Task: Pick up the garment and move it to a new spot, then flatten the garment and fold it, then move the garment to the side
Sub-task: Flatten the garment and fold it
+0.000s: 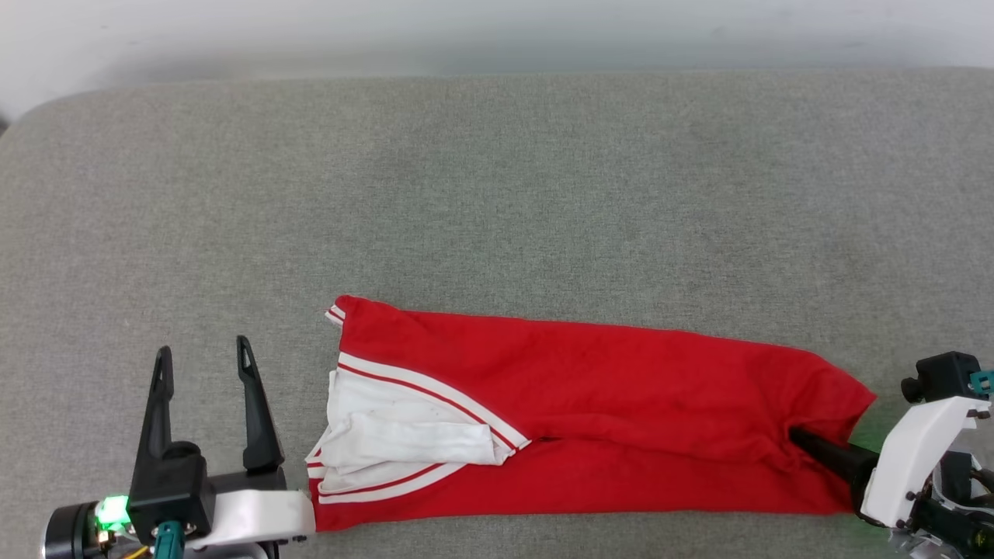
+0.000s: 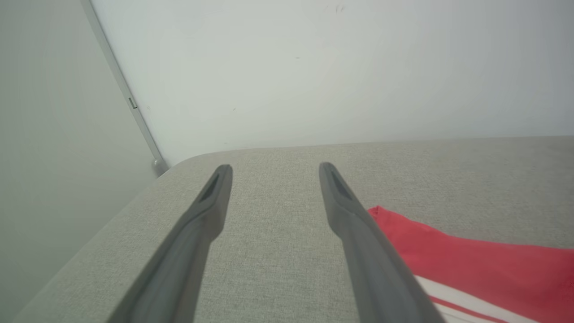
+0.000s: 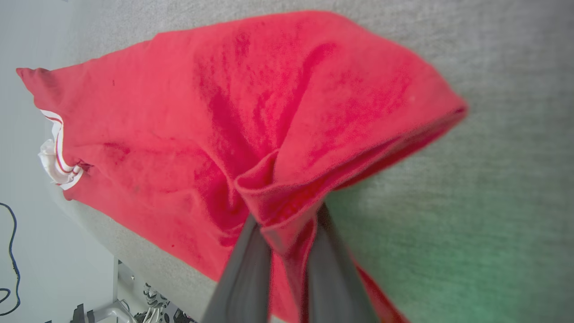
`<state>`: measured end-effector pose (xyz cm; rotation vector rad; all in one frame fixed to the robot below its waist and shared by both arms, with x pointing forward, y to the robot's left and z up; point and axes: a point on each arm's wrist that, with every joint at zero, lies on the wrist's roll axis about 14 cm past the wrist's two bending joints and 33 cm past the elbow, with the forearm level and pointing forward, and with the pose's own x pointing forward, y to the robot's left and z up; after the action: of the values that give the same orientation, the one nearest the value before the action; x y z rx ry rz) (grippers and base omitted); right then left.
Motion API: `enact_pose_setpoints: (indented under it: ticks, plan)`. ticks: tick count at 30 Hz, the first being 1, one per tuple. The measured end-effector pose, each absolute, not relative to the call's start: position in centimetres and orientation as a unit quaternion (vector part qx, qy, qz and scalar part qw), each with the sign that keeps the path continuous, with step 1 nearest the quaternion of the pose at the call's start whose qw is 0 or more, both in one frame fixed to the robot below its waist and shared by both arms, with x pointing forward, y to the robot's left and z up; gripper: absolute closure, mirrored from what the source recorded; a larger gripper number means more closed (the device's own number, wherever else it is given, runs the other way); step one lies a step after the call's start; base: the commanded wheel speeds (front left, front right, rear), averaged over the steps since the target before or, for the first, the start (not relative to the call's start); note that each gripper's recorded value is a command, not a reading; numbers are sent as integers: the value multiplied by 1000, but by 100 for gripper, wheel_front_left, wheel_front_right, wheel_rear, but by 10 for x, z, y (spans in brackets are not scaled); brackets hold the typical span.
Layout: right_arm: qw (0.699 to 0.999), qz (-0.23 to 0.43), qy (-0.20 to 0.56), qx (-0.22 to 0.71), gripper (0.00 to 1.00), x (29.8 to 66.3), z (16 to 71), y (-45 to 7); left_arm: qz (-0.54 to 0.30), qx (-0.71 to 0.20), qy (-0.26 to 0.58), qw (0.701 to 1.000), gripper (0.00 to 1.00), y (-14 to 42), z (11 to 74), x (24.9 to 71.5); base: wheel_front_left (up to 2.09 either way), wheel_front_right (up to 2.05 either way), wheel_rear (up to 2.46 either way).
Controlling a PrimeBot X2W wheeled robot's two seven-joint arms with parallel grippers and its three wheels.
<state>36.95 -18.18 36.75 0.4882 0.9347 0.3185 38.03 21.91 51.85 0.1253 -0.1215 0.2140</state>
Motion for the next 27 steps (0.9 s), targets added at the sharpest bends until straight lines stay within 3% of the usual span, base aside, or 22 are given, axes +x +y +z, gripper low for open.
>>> enact_pose_setpoints:
  ticks: [10, 16, 17, 27]
  plan:
    - [885, 100, 425, 164, 100, 376, 396, -253, 107, 68, -67, 990, 0, 216, 524, 366, 0, 0, 0]
    - [880, 82, 450, 128, 100, 368, 405, -282, 101, 69, -67, 990, 0, 213, 524, 361, 0, 0, 0]
    - [882, 124, 439, 123, 100, 372, 422, -261, 102, 67, -67, 990, 0, 213, 524, 358, 0, 0, 0]
    - [864, 299, 394, 93, 100, 382, 470, -146, 96, 64, -60, 991, 0, 211, 520, 357, 0, 0, 0]
